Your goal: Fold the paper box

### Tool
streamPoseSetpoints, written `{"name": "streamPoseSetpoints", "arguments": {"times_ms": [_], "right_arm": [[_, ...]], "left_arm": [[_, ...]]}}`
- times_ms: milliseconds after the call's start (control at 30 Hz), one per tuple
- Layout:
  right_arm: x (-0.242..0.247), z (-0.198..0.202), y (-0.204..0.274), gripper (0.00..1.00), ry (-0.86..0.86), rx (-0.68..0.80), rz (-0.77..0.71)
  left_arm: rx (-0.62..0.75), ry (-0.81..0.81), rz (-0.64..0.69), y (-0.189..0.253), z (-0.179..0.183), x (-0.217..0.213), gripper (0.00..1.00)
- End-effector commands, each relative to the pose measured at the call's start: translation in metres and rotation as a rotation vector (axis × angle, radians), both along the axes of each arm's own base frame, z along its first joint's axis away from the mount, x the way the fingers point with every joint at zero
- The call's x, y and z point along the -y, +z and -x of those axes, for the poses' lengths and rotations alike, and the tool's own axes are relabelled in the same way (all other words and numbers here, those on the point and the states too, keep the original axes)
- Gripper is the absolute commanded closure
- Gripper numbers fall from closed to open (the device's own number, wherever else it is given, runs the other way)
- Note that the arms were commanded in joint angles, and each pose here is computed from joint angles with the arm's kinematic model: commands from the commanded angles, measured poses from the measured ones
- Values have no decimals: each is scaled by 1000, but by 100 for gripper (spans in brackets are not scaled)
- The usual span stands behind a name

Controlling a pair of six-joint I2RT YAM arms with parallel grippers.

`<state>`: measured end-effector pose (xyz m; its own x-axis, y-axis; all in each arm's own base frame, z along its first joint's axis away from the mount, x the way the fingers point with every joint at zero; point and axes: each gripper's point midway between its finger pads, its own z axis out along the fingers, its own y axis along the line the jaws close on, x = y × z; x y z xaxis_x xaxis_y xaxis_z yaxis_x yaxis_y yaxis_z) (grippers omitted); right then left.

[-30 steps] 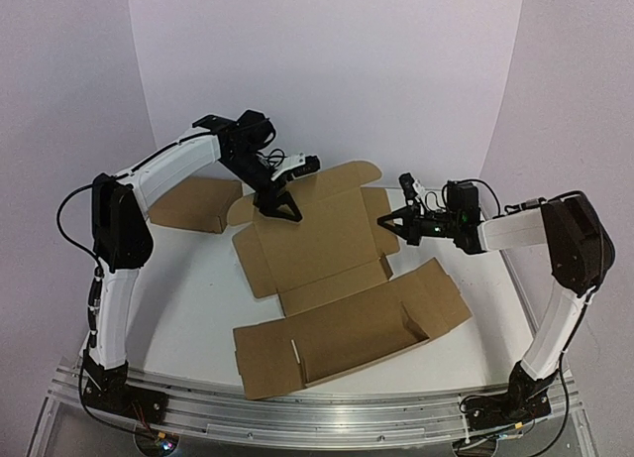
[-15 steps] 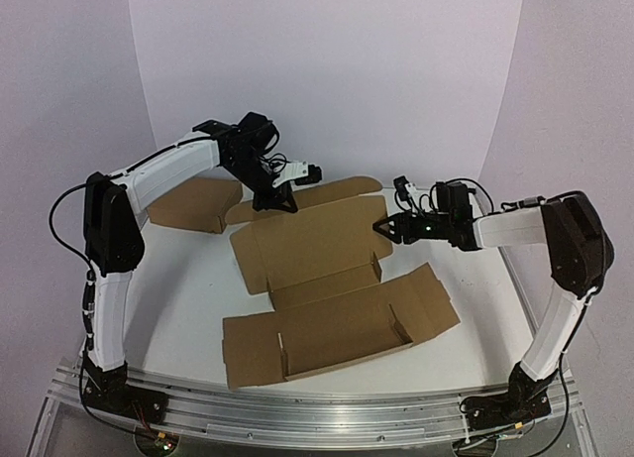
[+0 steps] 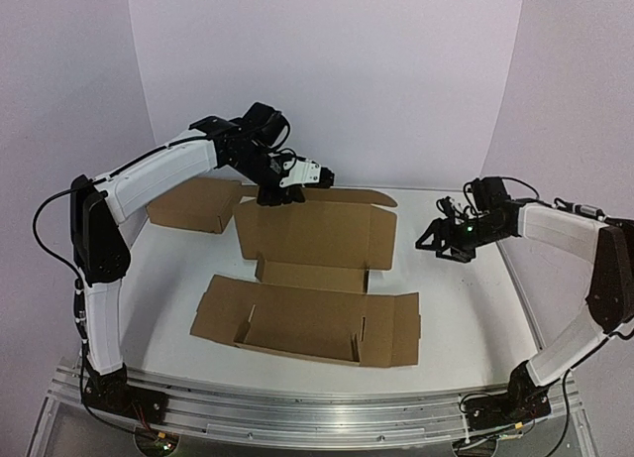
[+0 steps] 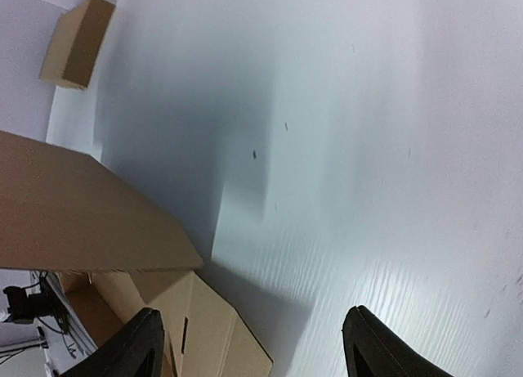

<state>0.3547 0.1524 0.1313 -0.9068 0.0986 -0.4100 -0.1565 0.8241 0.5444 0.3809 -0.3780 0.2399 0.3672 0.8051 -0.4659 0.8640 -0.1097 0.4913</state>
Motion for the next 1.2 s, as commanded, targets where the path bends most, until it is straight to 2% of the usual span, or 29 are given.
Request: {"name": "streamPoseSetpoints", "arguments": {"times_ms": [0,200,300,433,567,700,833,1067,1167], "right_arm": [[-9,62,-28,24,2,-238,-88],[-19,103,-19,23,-35,-308,-207],[-26,117,-35,24,-91,-336,-247],[-34,121,-62,25,-141,-301,-207],[-38,115,-73,26,-137,-273,-133],[-33,110,-87,40,-175,-286,-74],[-31,104,-97,59,-222,-300,-64],[-25,89,-107,71,-346,-290,-19],[-27,80,-111,74,-384,-279,-28]], "left_arm": [[20,41,24,29,2,-1,100],[33,96,25,34,-3,-3,100],[24,101,35,36,-1,0,100],[-31,105,76,48,6,7,100],[-189,76,72,45,37,10,100],[-342,49,79,41,69,8,100],[-457,0,120,48,93,11,100],[-790,-115,192,60,152,21,100],[-868,-132,214,65,163,22,100]]}}
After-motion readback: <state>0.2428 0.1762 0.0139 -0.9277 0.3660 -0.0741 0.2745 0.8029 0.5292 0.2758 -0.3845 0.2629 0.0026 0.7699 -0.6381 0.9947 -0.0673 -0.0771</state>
